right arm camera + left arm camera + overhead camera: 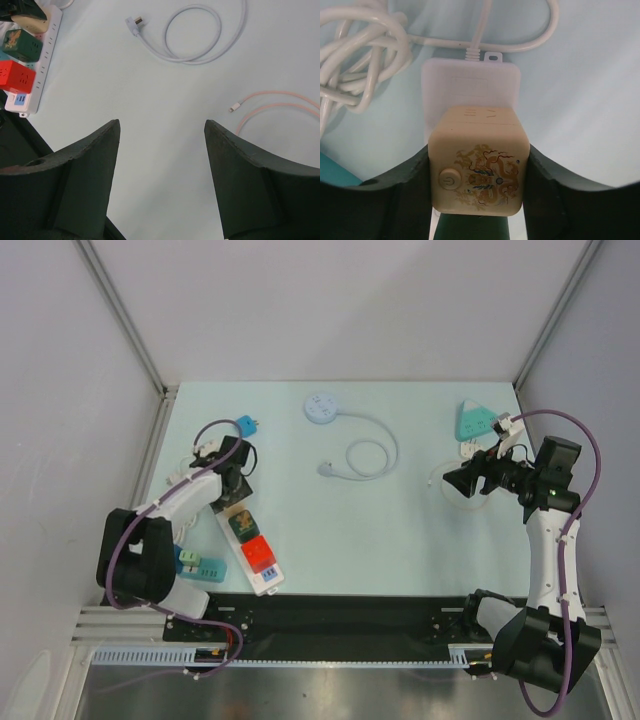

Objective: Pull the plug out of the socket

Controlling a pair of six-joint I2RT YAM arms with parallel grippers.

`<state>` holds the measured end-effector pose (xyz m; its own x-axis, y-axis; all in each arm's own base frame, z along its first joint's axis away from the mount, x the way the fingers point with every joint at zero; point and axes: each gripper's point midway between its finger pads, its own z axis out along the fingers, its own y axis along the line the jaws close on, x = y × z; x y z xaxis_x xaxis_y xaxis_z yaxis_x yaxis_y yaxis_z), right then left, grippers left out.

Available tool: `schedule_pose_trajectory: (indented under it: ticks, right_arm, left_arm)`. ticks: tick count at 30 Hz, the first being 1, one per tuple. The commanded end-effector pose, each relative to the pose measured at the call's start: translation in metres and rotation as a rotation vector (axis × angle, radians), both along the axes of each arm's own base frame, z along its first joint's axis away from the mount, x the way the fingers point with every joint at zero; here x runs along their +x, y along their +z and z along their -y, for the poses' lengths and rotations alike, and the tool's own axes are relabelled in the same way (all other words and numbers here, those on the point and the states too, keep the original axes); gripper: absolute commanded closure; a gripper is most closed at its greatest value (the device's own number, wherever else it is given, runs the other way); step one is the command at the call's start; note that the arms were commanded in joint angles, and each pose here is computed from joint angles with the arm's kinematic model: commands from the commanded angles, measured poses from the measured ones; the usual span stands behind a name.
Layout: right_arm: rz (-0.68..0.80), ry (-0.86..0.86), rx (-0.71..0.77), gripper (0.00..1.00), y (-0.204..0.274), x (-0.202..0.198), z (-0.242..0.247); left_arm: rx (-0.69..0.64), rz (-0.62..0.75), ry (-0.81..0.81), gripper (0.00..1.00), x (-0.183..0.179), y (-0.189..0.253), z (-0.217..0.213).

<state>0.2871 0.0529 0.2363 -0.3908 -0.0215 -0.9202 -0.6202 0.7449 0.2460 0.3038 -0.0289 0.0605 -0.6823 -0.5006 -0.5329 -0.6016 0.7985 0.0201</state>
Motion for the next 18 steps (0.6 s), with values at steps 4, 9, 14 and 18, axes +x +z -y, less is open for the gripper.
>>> schedule_pose_trajectory:
  ticks: [4,9,14,18]
  right_arm:
    - [0.032,0.017,0.006,0.27,0.007,-0.001,-0.002]
    - [0.019,0.03,0.024,0.27,0.005,-0.002,-0.004]
    - [-0.009,0.137,0.063,0.27,-0.001,-0.009,-0.025]
    - [-0.054,0.286,0.102,0.26,-0.008,-0.019,-0.058]
  left_arm:
    - [-0.12,0.349,-0.318,1.0,0.03,0.054,0.035]
    - [-0.293,0.578,-0.474,1.0,0.04,0.105,0.076]
    - [-0.54,0.752,-0.586,1.0,0.044,0.149,0.122]
    - [-0.714,0.844,-0.64,1.0,0.042,0.177,0.156]
